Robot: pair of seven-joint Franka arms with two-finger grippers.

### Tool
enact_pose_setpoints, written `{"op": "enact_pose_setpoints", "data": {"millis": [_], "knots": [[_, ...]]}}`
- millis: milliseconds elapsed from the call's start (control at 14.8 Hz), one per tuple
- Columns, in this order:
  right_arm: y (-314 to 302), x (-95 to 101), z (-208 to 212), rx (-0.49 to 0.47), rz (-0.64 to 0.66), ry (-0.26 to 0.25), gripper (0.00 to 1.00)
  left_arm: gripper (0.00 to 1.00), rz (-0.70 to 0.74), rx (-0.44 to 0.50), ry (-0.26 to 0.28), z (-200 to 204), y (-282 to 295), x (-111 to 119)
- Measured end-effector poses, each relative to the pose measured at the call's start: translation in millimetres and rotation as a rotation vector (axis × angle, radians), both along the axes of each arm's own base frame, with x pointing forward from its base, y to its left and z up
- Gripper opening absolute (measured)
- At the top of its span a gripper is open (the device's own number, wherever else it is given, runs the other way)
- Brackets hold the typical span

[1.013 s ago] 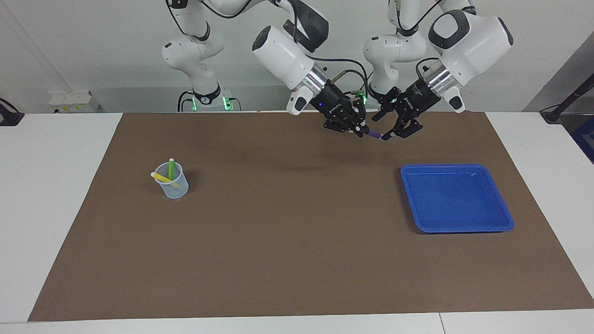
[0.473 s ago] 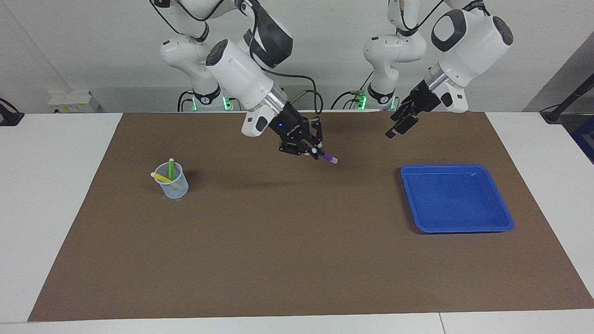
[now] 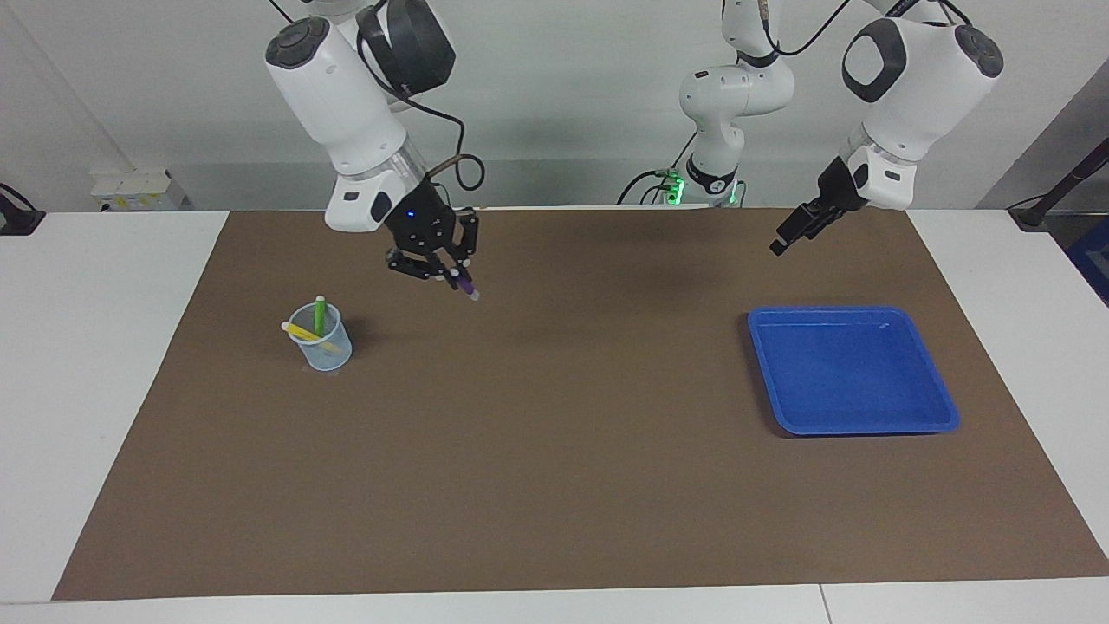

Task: Transfer and insert pens with both arms
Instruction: 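Carry the purple pen with the right gripper to the clear cup, then lower the purple pen into the cup and open the right gripper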

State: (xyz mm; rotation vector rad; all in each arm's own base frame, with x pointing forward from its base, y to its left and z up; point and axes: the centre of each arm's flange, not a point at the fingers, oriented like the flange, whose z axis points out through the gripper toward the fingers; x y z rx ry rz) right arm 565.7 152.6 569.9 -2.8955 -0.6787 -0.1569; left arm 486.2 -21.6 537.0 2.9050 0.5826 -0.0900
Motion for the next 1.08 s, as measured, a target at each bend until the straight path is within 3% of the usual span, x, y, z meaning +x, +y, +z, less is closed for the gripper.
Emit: {"op": "enact_pose_setpoints", "data": {"millis": [135, 405, 810, 1080], "knots": [[-51, 0.6, -2, -0.098, 0.072, 0.014, 0.18, 1.00, -0.073, 0.077, -0.024, 9, 7, 2], [-138, -0.4, -29, -0.119, 0.121, 0.056, 0.18, 1.00, -0.104, 0.113, -0.053, 28, 7, 10], [-138, -33.0, -91, -0.184, 0.139, 0.011, 0.18, 1.00, -0.113, 0.113, -0.081, 37, 3, 19], [-146, -38.3, -107, -0.185, 0.124, 0.006, 0.18, 1.00, -0.125, 0.112, -0.112, 54, -4, 24]]}}
